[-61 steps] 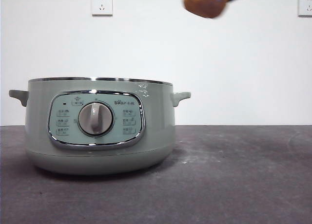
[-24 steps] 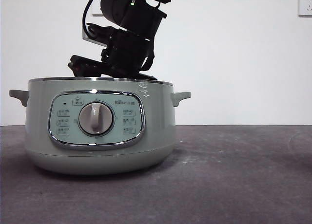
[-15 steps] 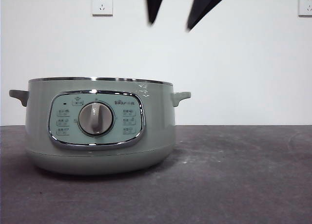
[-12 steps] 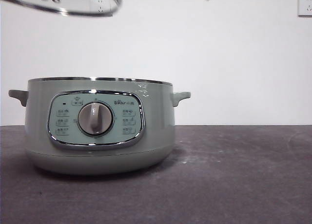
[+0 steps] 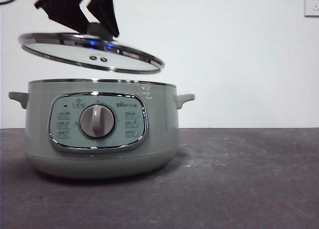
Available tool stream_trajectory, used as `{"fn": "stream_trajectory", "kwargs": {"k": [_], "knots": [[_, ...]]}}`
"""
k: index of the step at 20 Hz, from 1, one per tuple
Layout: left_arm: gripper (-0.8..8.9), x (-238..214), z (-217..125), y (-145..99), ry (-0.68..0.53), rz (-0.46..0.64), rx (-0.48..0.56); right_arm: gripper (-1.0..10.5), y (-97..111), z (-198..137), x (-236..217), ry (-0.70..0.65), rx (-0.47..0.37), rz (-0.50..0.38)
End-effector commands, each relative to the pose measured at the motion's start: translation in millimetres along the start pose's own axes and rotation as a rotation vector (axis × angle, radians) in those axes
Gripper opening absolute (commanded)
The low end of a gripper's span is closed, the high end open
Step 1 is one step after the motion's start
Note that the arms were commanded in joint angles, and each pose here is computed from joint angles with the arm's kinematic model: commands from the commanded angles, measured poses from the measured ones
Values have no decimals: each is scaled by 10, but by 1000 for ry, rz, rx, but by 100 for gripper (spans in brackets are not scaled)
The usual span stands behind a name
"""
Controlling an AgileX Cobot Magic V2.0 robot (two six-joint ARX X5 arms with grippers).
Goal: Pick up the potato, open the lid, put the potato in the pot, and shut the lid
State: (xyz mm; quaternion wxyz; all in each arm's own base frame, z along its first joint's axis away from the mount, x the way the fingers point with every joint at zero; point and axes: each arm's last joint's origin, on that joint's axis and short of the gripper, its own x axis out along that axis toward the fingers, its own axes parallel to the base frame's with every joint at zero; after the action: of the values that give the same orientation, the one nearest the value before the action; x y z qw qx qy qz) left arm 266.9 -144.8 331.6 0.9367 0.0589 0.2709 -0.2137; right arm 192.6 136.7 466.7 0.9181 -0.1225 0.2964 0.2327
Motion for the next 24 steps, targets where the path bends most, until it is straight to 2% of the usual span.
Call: {"fn": "stream_trajectory", "kwargs": {"k": [1, 14, 18, 24], "knots": [[-9, 42, 60, -56, -46, -15, 14, 472, -1, 2, 0, 0, 11, -1], [-9, 254, -107, -124, 99, -27, 32, 471, -1, -17, -1, 20, 9, 1], [-9, 342, -168, -143, 150, -75, -6, 471, -1, -34, -1, 37, 9, 1], [0, 365, -235, -138, 214, -61, -22, 471, 0, -60, -2, 64, 29, 1]]}}
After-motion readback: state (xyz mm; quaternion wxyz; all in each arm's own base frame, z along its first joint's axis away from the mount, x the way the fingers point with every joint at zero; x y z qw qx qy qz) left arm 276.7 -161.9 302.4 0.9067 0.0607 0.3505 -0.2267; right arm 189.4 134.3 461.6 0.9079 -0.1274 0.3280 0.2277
